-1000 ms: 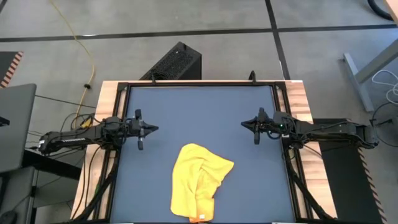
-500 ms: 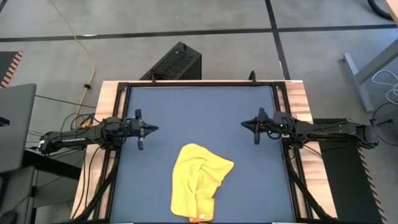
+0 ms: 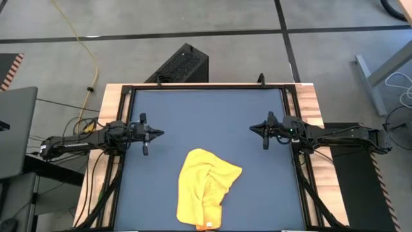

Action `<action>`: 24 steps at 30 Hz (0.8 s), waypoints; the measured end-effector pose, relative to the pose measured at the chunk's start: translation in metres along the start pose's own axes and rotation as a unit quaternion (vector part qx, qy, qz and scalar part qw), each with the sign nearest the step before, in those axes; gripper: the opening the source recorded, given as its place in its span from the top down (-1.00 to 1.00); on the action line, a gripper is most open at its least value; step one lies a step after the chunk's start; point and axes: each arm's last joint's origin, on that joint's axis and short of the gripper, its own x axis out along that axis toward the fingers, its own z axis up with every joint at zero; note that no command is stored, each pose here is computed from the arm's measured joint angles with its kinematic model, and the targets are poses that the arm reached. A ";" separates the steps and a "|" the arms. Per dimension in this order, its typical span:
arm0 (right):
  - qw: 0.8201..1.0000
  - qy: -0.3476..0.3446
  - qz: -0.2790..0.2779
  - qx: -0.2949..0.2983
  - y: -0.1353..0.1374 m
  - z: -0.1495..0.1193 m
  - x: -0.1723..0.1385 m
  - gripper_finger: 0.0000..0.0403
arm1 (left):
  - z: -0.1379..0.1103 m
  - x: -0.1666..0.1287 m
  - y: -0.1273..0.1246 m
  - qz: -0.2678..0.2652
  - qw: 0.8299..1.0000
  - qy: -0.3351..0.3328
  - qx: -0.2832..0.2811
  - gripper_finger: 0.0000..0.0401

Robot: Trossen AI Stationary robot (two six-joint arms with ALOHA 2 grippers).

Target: Roll towel

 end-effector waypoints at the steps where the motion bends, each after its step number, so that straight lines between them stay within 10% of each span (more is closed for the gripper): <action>1: 1.000 0.000 0.000 0.000 0.000 0.000 0.000 0.76 | 0.000 0.000 0.000 0.000 1.000 0.000 0.000 1.00; 19: 0.999 -0.036 0.004 0.016 0.001 0.007 0.000 0.76 | 0.024 -0.003 0.005 0.035 0.980 -0.130 -0.148 1.00; 24: 0.988 -0.123 0.037 0.083 0.006 0.024 -0.003 0.76 | 0.035 -0.006 0.001 -0.042 0.972 -0.184 -0.137 1.00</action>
